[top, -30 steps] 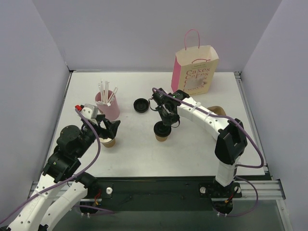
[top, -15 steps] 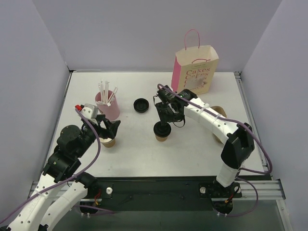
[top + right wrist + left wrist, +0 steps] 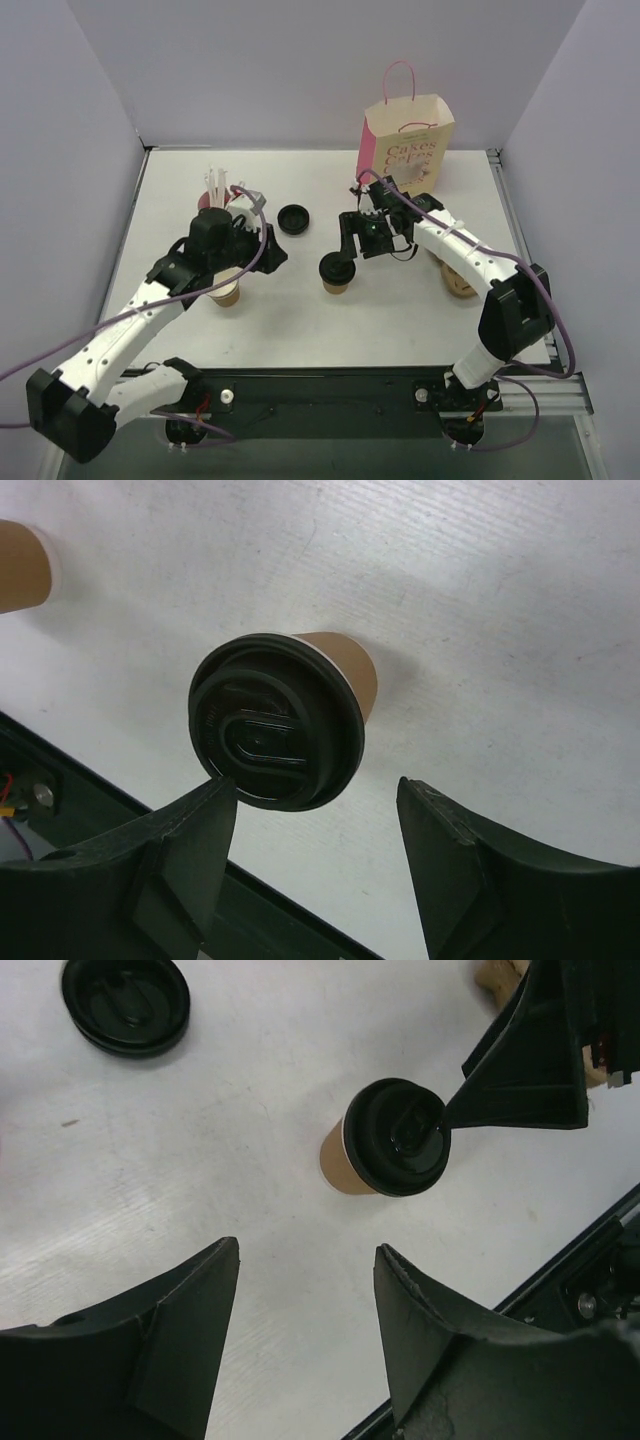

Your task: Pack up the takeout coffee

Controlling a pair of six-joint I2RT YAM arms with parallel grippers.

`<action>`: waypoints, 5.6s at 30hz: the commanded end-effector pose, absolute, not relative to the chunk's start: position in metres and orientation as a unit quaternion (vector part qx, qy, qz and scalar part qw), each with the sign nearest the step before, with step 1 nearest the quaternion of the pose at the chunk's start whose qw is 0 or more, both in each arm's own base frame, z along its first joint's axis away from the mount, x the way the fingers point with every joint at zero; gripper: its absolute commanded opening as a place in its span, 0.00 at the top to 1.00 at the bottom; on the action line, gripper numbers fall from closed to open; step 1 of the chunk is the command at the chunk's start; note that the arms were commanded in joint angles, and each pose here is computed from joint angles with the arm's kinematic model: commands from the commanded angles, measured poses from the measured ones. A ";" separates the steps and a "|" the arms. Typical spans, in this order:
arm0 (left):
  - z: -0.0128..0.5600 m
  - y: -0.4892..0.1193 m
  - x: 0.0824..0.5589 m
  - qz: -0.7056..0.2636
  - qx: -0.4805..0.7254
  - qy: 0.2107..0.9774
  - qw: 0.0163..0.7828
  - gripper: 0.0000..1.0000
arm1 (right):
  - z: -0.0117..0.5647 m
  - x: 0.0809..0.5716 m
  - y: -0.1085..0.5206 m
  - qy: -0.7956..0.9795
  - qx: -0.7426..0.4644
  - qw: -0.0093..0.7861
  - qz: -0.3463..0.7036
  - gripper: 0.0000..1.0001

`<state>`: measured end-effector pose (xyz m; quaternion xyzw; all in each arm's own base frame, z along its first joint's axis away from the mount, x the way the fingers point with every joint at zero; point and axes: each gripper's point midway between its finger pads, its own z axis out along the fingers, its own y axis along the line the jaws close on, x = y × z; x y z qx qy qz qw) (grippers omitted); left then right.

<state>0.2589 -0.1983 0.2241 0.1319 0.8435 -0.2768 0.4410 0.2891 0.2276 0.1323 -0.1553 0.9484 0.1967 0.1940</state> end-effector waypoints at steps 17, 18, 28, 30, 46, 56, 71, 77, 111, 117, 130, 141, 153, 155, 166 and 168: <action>0.152 -0.286 0.275 -0.381 0.128 0.856 0.326 0.44 | 0.092 0.294 0.246 0.917 -0.182 0.157 0.318 0.39; 0.149 -0.287 0.277 -0.382 0.125 0.856 0.325 0.44 | 0.089 0.295 0.245 0.917 -0.179 0.159 0.319 0.41; 0.119 -0.294 0.290 -0.375 0.107 0.864 0.317 0.47 | 0.073 0.289 0.238 0.919 -0.161 0.154 0.325 0.47; 0.116 -0.294 0.292 -0.372 0.104 0.866 0.318 0.47 | 0.072 0.289 0.238 0.919 -0.159 0.155 0.326 0.48; 0.027 -0.235 0.280 -0.176 0.006 0.947 0.267 0.50 | 0.042 0.276 0.221 0.931 -0.114 0.148 0.314 0.56; 0.152 -0.287 0.303 -0.330 0.076 0.872 0.353 0.34 | 0.069 0.284 0.234 0.918 -0.119 0.168 0.340 0.56; 0.118 -0.316 0.300 -0.370 0.120 0.865 0.317 0.37 | 0.104 0.289 0.247 0.899 -0.123 0.187 0.375 0.52; 0.097 -0.310 0.299 -0.330 0.122 0.883 0.311 0.39 | 0.119 0.291 0.246 0.894 -0.116 0.200 0.383 0.44; 0.073 -0.296 0.292 -0.302 0.119 0.896 0.303 0.40 | 0.096 0.294 0.210 0.925 -0.039 0.200 0.319 0.65; 0.064 -0.294 0.286 -0.303 0.113 0.898 0.297 0.40 | 0.072 0.280 0.212 0.939 -0.037 0.178 0.293 0.66; 0.035 -0.279 0.273 -0.279 0.098 0.913 0.282 0.40 | 0.010 0.244 0.179 0.961 -0.011 0.167 0.219 0.67; 0.087 -0.293 0.290 -0.308 0.104 0.893 0.310 0.39 | 0.101 0.283 0.206 0.930 -0.038 0.240 0.275 0.64; 0.203 -0.310 0.319 -0.362 0.127 0.848 0.367 0.30 | 0.146 0.294 0.210 0.921 -0.051 0.282 0.262 0.54; 0.216 -0.306 0.318 -0.356 0.138 0.845 0.376 0.29 | 0.145 0.294 0.209 0.925 -0.052 0.286 0.245 0.54; 0.235 -0.226 0.293 -0.213 0.172 0.856 0.439 0.20 | 0.132 0.294 0.224 0.940 -0.080 0.273 0.191 0.55; 0.235 -0.213 0.284 -0.196 0.182 0.853 0.447 0.19 | 0.127 0.293 0.223 0.943 -0.085 0.271 0.173 0.58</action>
